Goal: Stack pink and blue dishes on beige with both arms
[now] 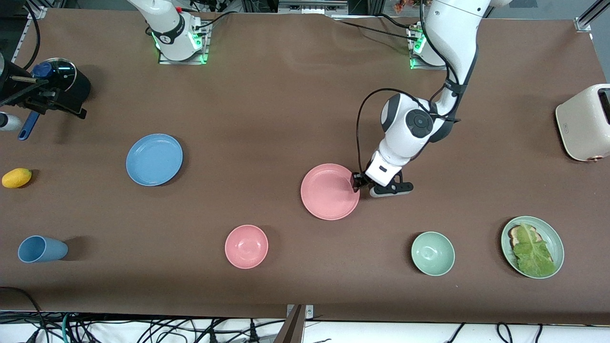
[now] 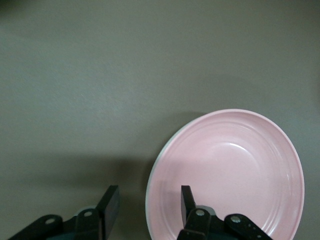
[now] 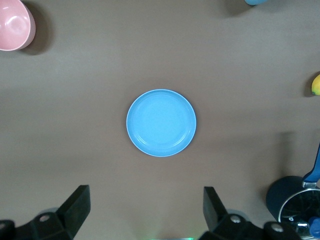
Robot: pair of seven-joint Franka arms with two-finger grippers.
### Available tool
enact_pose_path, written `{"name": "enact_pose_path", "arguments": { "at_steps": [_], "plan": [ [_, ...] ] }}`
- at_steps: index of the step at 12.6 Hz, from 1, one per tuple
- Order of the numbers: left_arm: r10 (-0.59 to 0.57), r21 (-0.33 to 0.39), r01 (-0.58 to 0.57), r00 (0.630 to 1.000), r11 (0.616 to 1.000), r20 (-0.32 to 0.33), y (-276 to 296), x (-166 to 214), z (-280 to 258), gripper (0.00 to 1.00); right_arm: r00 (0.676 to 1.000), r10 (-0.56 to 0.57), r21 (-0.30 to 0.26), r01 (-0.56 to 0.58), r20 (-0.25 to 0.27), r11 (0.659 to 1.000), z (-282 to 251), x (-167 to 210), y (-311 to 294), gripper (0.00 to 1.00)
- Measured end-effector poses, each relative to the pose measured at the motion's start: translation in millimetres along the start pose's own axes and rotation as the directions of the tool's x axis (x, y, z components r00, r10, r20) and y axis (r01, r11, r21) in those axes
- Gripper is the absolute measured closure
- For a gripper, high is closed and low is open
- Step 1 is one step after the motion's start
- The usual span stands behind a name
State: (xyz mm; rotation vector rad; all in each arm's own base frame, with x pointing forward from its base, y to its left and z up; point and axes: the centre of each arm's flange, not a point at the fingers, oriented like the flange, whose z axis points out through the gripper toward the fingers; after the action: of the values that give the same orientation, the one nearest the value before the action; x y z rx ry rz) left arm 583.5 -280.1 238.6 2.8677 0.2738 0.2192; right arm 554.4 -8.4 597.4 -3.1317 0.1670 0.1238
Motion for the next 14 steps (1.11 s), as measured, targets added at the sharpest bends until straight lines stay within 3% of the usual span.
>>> {"name": "enact_pose_path", "arguments": {
  "at_steps": [2,3,5,6,8,10,14],
  "plan": [
    [0.048,0.012,-0.048,0.999,0.999,0.024,-22,21,-19,0.28,1.000,0.000,0.000,0.000,0.000,1.000,0,0,0,0.00],
    [0.077,0.020,-0.078,0.996,0.997,0.040,-37,33,-32,0.28,1.000,0.000,0.000,0.000,0.000,1.000,0,0,0,0.00],
    [0.131,0.030,-0.134,0.988,0.990,0.085,-67,56,-65,0.16,1.000,0.000,0.000,0.000,0.000,1.000,0,0,0,0.00],
    [0.156,0.032,-0.161,0.981,0.986,0.118,-82,68,-85,0.16,1.000,0.001,0.000,-0.001,0.000,1.000,0,0,0,0.00],
    [0.207,0.025,-0.214,0.965,0.976,0.163,-109,94,-123,0.07,1.000,0.002,0.000,-0.002,0.002,1.000,0,0,1,0.00],
    [0.256,0.009,-0.262,0.951,0.965,0.176,-144,116,-151,0.01,1.000,0.008,0.000,-0.008,0.008,1.000,2,1,4,0.00],
    [0.317,0.002,-0.324,0.926,0.946,0.204,-219,146,-205,0.00,0.998,0.037,-0.004,-0.037,0.042,0.999,23,12,17,0.00]
  ]
}}
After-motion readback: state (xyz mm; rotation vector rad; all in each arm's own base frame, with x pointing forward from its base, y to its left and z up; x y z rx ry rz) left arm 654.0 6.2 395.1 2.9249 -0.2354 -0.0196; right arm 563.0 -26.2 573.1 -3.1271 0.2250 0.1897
